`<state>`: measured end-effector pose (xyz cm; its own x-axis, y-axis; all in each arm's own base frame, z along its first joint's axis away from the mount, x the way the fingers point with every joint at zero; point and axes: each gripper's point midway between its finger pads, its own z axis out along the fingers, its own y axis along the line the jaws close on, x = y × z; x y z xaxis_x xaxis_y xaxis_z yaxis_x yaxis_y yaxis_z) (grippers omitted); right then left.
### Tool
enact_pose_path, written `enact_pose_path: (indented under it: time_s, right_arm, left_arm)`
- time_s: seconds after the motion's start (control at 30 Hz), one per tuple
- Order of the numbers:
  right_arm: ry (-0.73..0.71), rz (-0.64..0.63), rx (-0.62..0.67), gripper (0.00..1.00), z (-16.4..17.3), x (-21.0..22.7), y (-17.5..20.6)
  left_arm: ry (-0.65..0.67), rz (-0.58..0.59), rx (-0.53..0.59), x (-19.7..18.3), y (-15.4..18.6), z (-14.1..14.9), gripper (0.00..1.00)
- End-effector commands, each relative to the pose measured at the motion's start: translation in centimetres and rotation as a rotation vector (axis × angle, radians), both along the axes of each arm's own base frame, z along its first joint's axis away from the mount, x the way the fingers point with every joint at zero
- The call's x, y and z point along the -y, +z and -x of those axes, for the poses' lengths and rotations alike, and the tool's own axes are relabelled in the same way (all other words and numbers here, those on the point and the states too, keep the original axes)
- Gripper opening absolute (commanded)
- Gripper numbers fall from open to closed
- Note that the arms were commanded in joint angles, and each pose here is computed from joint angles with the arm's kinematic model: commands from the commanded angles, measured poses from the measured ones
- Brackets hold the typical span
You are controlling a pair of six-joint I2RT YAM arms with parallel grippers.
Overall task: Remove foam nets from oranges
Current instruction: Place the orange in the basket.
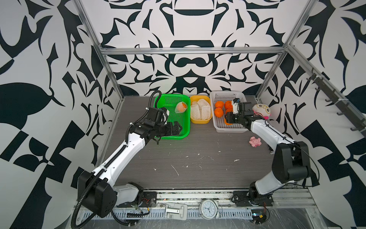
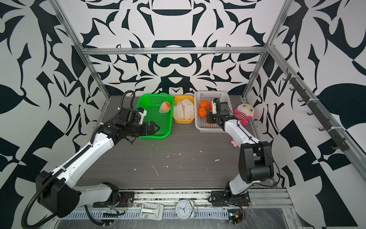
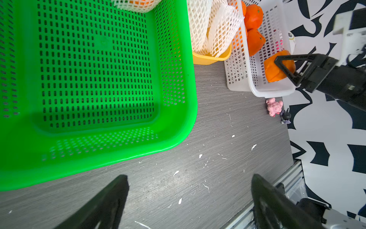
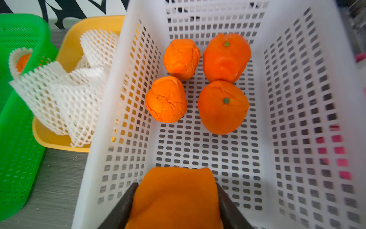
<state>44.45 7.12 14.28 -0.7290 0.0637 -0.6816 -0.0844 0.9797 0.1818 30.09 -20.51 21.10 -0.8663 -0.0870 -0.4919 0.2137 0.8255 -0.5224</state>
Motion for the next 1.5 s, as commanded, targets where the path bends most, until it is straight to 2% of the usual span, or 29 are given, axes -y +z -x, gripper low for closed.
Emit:
enact_pose_path:
  time_s: [0.0, 0.33, 0.6, 1.13, 1.47]
  right_arm:
    - [0.003, -0.094, 0.033, 0.31, -1.8, -1.3, 1.2]
    - [0.012, -0.155, -0.069, 0.39, -3.4, -2.5, -3.3]
    - [0.003, -0.189, -0.108, 0.47, -3.5, -2.9, -4.7]
    - [-0.004, -0.191, -0.115, 0.66, -3.3, -2.9, -4.3]
    - [-0.01, -0.185, -0.084, 0.74, -3.3, -2.7, -2.4]
  left_arm:
    - [-0.01, -0.003, -0.014, 0.1, 0.1, -0.3, 0.99]
    - [-0.01, -0.002, -0.027, 0.1, -0.4, -0.4, 0.99]
    - [-0.009, 0.002, -0.033, 0.1, -0.5, -0.4, 0.99]
    - [-0.003, 0.005, -0.03, 0.0, -0.5, -0.2, 0.99]
    - [0.0, 0.001, -0.028, -0.1, -0.5, -0.4, 0.99]
